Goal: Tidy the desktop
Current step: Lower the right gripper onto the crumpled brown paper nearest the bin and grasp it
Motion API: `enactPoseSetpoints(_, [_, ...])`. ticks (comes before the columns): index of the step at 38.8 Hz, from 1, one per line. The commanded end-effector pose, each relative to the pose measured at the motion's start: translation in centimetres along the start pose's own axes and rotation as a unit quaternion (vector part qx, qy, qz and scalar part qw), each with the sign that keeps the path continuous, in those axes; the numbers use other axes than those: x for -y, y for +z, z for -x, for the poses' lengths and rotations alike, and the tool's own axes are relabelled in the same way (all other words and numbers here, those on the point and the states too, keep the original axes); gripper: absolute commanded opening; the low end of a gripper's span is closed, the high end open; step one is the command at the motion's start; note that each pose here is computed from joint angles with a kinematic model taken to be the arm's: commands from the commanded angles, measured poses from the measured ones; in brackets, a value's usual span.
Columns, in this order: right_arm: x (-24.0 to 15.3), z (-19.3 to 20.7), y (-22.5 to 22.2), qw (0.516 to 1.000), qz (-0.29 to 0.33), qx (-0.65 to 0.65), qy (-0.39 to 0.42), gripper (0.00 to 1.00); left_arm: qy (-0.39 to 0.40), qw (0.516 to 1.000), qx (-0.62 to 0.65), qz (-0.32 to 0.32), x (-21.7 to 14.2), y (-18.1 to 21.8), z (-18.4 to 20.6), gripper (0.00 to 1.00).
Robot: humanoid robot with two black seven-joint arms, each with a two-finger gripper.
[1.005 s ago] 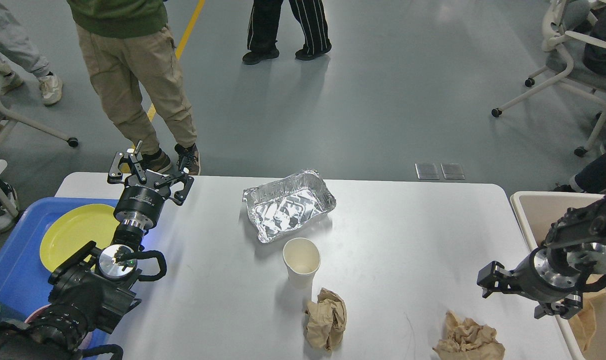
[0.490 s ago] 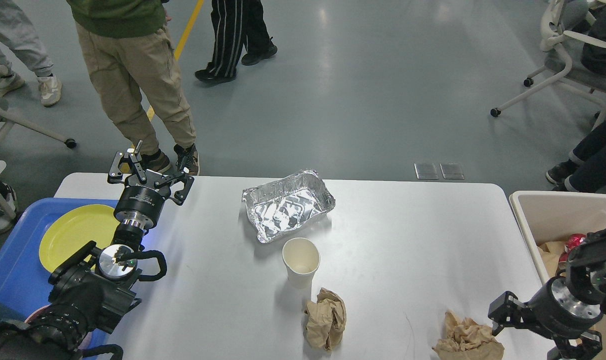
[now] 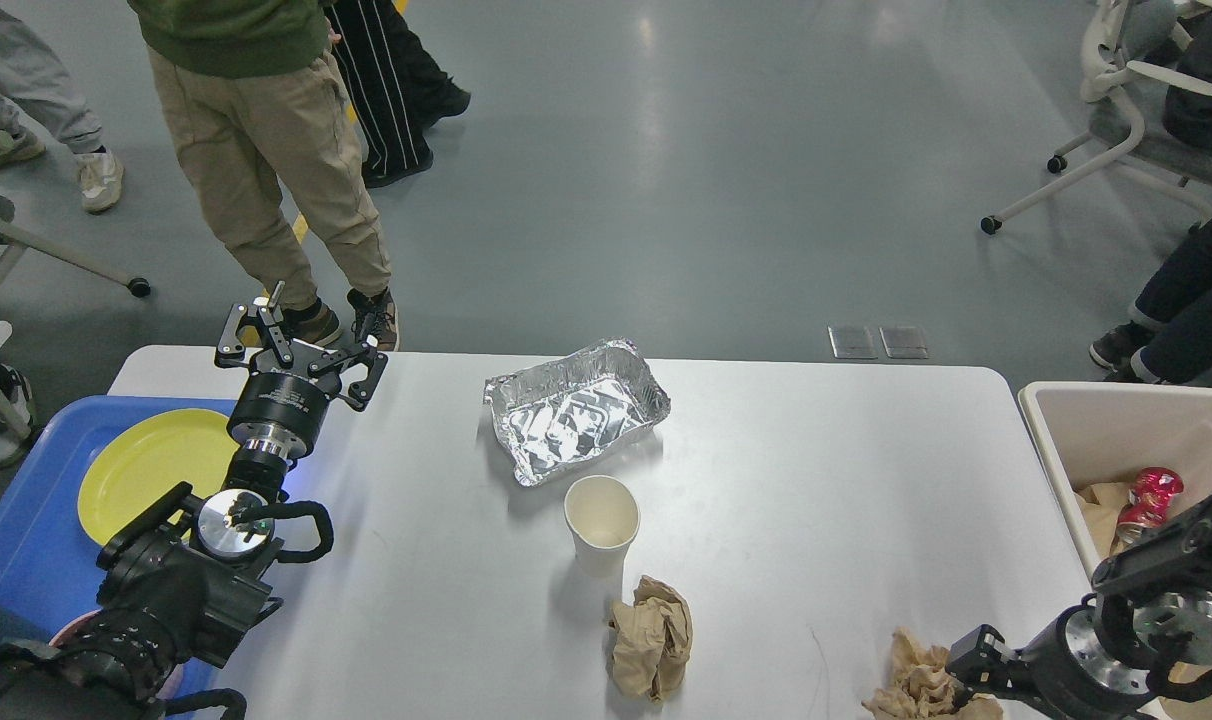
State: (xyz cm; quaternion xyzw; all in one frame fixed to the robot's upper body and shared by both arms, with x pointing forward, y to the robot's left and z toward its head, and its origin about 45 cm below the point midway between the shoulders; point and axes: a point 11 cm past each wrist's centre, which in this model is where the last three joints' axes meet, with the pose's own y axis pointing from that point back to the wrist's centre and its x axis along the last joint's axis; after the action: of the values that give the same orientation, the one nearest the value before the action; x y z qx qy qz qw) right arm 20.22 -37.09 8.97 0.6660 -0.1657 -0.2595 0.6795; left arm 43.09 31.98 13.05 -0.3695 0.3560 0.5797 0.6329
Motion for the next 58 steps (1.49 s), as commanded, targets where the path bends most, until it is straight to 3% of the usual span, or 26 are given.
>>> enactPoseSetpoints(1, [1.7,0.9,-0.6,1.000,-0.016,0.014,0.013,1.00,0.000,1.000,0.000,0.000,0.0,0.0,0.0,0.96])
enactPoseSetpoints(6, [2.5,1.5,-1.2,0.999,-0.029,0.022,0.020,1.00,-0.001,1.000,0.000,0.000,0.0,0.0,0.0,0.96])
enactPoseSetpoints(17, [3.5,2.3,-1.5,0.999,-0.024,0.013,0.023,0.82,0.000,1.000,0.000,0.000,0.0,0.0,0.0,0.96])
enactPoseSetpoints(34, [3.4,1.9,-2.3,0.999,-0.035,0.016,0.037,0.99,0.000,1.000,0.000,0.000,0.0,0.0,0.0,0.96])
enactPoseSetpoints(45, [3.5,1.7,-2.5,0.998,-0.038,0.024,0.050,0.97,-0.001,1.000,0.000,0.000,0.0,0.0,0.0,0.96])
enactPoseSetpoints(46, [3.5,1.7,-2.5,0.998,-0.038,0.024,0.050,0.95,-0.001,1.000,0.000,0.000,0.0,0.0,0.0,0.96])
enactPoseSetpoints(50, [3.4,1.8,-2.5,0.998,-0.038,0.023,0.048,0.63,0.000,1.000,0.000,0.000,0.0,0.0,0.0,0.96])
enactPoseSetpoints(51, [3.5,1.8,-2.6,0.998,-0.039,0.021,0.048,0.49,-0.001,1.000,0.000,0.000,0.0,0.0,0.0,0.96])
enactPoseSetpoints(53, [3.5,1.9,-2.8,0.998,-0.038,0.016,0.048,0.01,-0.001,1.000,0.000,0.000,0.0,0.0,0.0,0.96])
enactPoseSetpoints(58, [3.6,2.1,-3.3,0.998,-0.038,0.002,0.048,0.00,-0.001,1.000,0.000,0.000,0.0,0.0,0.0,0.96])
